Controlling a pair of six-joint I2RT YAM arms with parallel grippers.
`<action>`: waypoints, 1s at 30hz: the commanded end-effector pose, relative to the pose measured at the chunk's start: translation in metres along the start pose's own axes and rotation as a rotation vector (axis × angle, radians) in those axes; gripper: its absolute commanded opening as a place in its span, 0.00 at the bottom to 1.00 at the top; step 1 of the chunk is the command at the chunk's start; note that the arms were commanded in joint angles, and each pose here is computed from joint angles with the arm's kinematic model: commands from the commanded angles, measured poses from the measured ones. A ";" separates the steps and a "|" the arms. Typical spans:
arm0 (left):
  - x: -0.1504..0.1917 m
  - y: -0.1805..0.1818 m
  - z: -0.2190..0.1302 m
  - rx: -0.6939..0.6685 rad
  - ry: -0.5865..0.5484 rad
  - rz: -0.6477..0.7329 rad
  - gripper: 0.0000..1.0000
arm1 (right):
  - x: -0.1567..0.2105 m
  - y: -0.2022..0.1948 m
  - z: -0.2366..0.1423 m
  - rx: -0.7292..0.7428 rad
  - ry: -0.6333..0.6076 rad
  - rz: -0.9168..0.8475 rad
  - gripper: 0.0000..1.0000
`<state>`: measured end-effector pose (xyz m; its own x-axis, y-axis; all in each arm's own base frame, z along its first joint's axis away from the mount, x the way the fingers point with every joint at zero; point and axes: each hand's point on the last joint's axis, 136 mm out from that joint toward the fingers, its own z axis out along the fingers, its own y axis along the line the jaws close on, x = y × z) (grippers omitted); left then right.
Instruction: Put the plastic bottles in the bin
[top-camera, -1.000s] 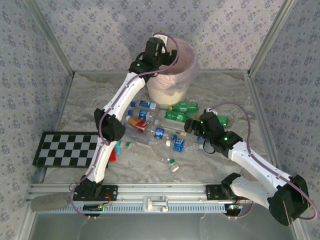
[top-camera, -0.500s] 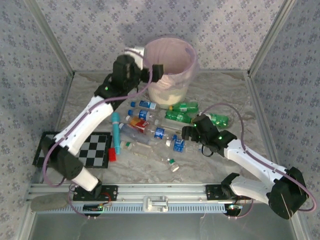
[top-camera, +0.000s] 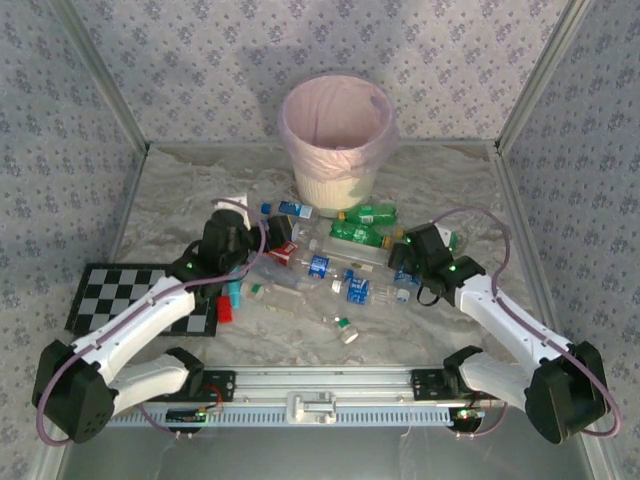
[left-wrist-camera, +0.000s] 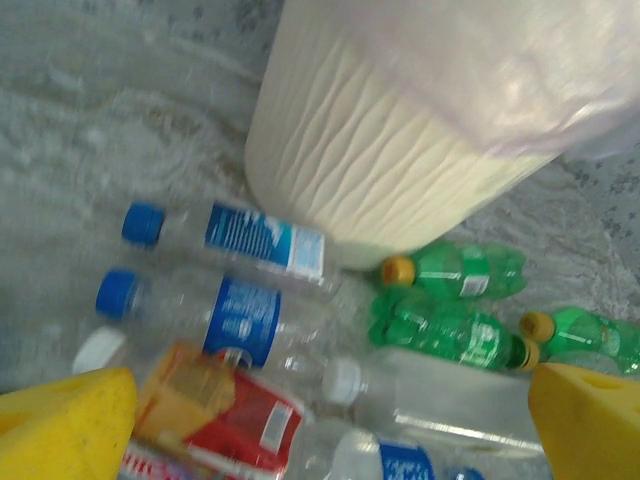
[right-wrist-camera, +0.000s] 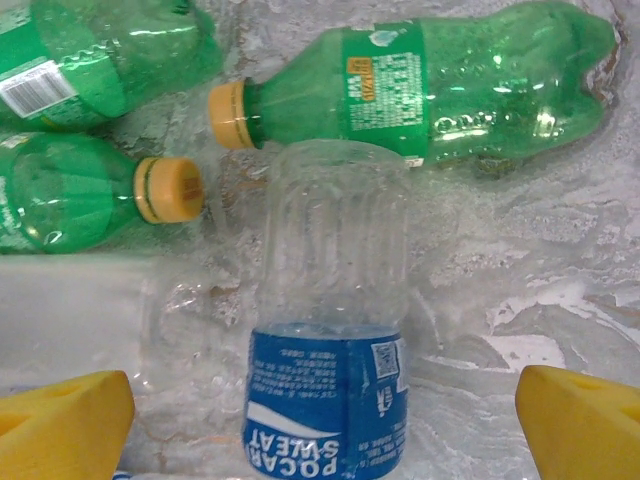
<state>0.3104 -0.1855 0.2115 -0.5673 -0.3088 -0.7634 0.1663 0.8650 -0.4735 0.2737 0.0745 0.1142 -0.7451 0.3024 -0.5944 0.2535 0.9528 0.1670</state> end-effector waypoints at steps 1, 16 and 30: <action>0.020 0.015 -0.001 -0.006 0.010 -0.159 1.00 | 0.003 0.004 0.012 -0.048 0.035 0.023 1.00; 0.038 0.009 0.010 0.067 0.053 -0.206 1.00 | 0.021 0.000 0.060 -0.020 0.150 0.050 0.93; 0.048 0.017 0.018 0.026 0.082 -0.223 1.00 | 0.033 -0.011 0.073 0.039 0.177 0.045 0.81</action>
<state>0.2917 -0.1910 0.1429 -0.6820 -0.4288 -0.5925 0.0456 0.7837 -0.6195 0.2970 0.0804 0.0445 -0.8230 0.3517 -0.4461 0.2945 0.9357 0.1945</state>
